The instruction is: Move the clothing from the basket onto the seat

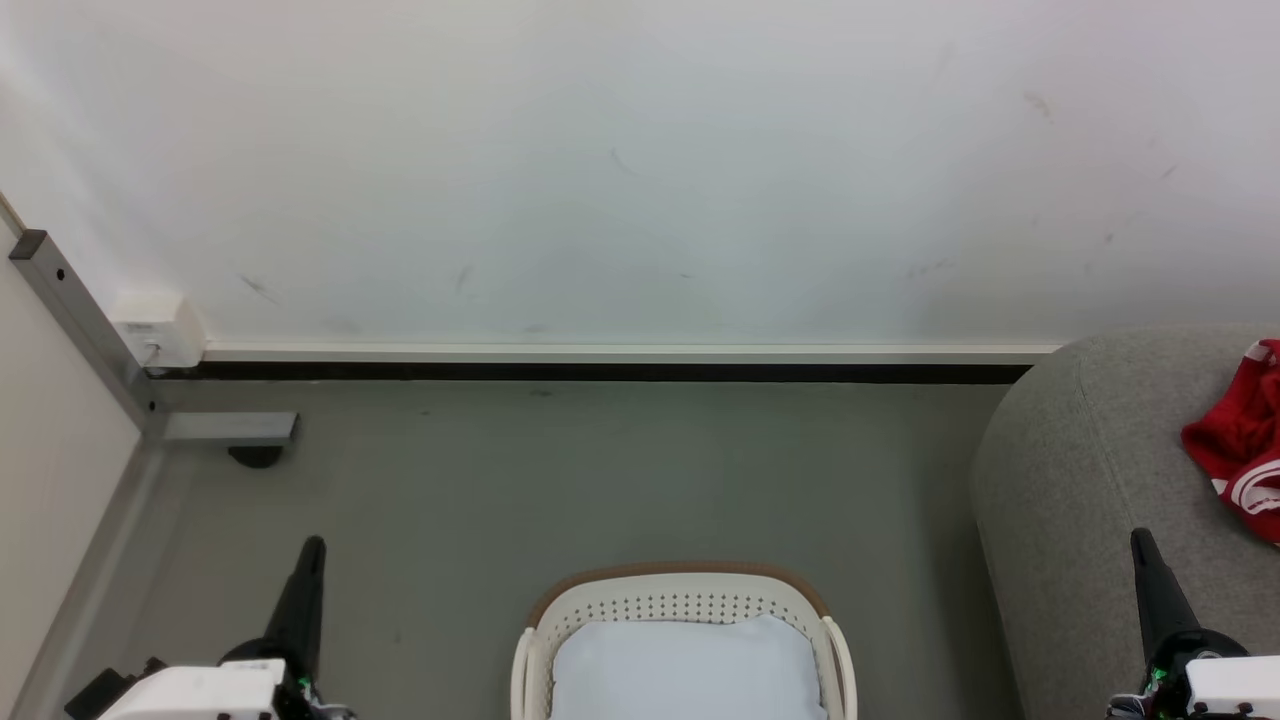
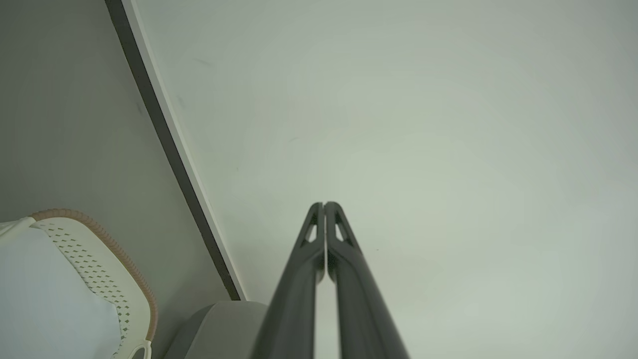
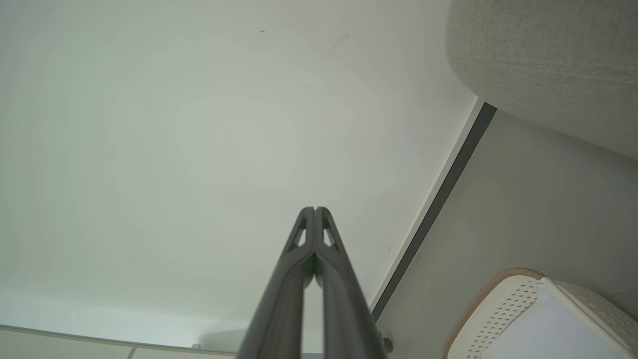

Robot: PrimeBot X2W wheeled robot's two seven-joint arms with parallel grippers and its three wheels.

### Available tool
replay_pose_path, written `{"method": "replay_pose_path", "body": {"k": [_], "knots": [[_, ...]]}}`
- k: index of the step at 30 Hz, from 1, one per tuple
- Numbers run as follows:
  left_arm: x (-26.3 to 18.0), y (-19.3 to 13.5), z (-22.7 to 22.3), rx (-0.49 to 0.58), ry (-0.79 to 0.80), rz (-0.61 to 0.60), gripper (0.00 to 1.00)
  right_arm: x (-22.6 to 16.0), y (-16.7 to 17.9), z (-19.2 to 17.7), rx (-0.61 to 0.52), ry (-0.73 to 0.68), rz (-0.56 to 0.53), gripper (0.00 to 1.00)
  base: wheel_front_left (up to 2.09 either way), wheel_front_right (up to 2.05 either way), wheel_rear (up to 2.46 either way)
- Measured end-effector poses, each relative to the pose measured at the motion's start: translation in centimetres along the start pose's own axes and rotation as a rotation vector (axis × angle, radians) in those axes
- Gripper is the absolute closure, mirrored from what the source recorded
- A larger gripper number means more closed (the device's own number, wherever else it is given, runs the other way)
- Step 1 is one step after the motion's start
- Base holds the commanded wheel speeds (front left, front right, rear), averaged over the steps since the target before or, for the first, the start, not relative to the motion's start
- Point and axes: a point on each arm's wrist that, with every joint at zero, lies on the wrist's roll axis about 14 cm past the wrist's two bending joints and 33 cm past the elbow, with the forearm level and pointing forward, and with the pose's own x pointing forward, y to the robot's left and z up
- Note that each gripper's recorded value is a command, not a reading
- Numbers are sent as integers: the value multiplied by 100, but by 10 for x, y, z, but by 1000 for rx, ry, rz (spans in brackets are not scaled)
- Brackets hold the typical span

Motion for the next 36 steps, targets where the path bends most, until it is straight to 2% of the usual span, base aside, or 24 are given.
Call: {"method": "replay_pose_path", "body": {"k": [19, 36], "knots": [[1, -5, 2, -123, 4, -25, 100, 4, 2, 1, 117, 3, 10, 100, 0, 0, 0], [1, -5, 2, -125, 4, -26, 100, 4, 3, 1, 120, 3, 11, 100, 0, 0, 0]]}}
